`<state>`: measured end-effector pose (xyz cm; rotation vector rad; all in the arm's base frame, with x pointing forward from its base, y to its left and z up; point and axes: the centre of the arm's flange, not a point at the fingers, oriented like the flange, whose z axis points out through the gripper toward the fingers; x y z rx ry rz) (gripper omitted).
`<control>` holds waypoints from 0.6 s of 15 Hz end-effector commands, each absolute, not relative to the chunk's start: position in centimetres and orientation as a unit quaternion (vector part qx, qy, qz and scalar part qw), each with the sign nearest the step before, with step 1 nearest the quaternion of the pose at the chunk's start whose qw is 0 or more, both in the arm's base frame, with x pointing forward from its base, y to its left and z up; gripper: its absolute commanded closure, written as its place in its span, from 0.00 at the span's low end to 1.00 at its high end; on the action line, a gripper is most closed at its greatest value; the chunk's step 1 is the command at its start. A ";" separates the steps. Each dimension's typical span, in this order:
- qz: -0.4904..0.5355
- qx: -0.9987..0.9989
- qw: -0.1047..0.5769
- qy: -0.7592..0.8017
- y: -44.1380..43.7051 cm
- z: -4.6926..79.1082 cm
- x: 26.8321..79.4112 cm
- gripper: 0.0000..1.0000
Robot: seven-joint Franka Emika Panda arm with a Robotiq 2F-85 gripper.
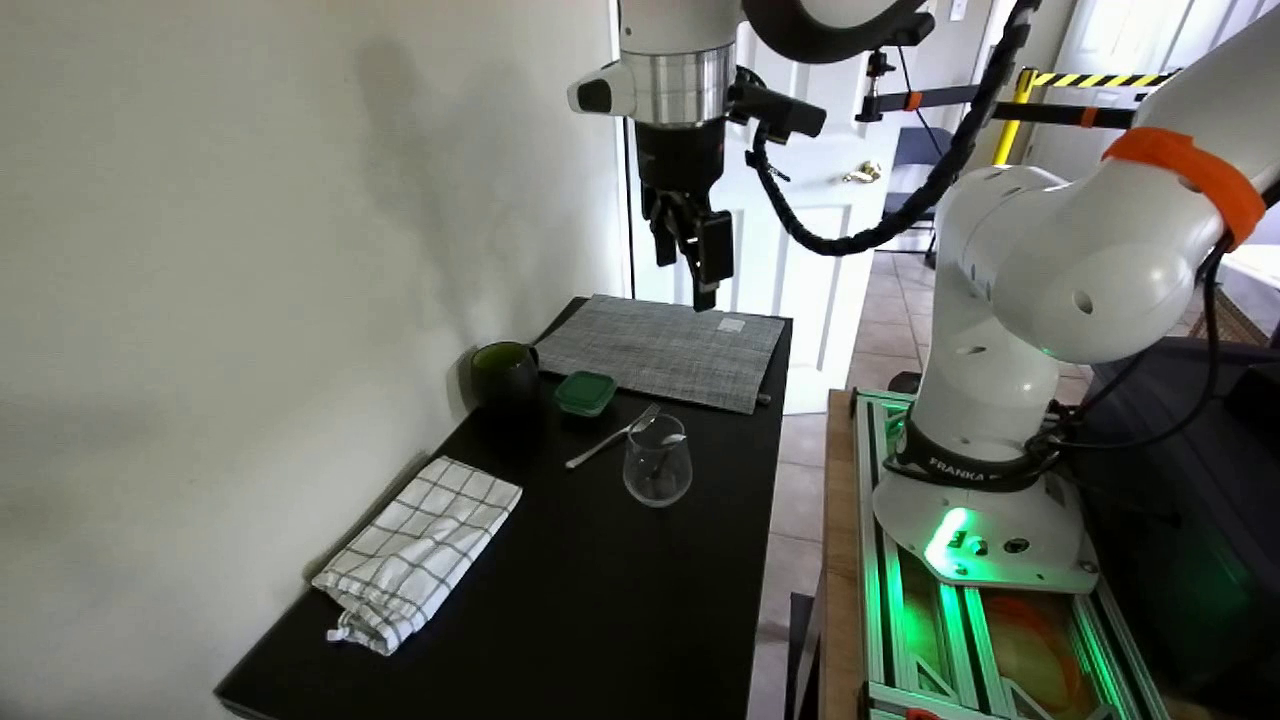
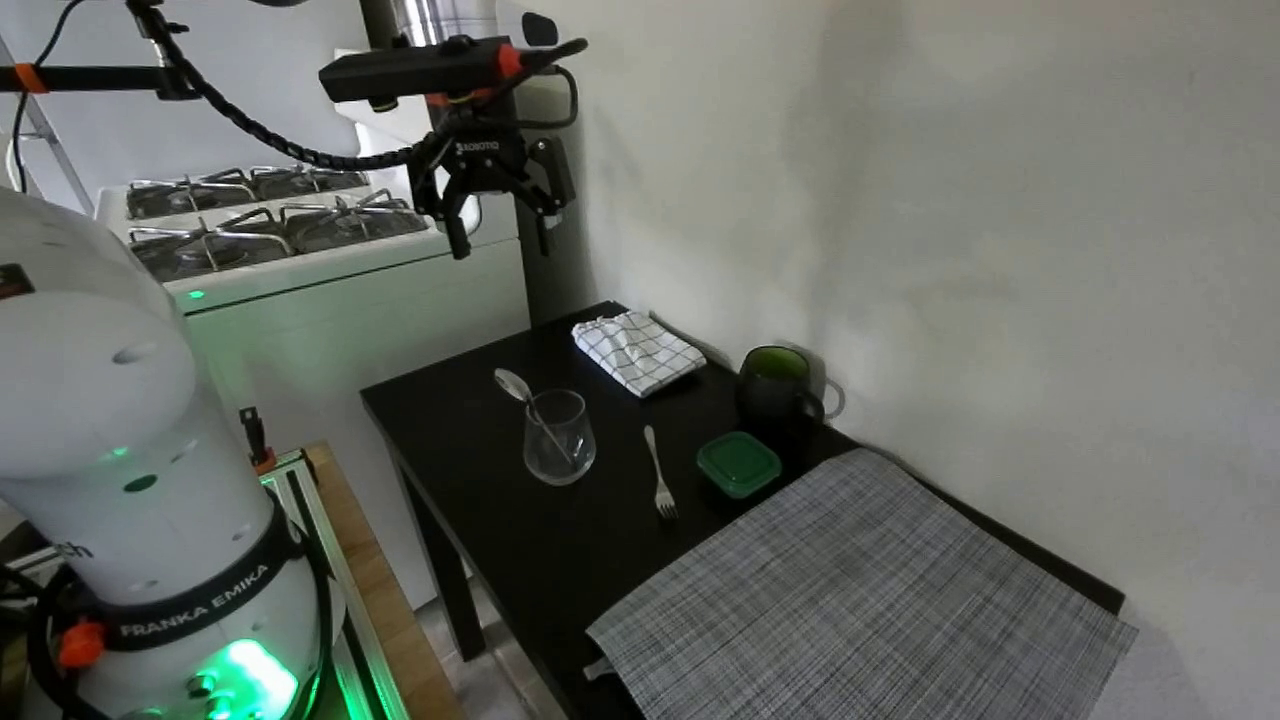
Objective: Take the spoon out of the glass cup
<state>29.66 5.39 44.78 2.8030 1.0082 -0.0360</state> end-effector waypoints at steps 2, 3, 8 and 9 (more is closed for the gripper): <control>-0.013 0.938 0.083 0.337 5.6 44.7 29.7 0.00; -0.013 0.938 0.082 0.337 5.6 44.7 29.7 0.00; -0.018 0.939 0.087 0.331 6.0 44.3 29.3 0.00; -0.021 0.941 0.092 0.325 6.6 43.7 28.9 0.00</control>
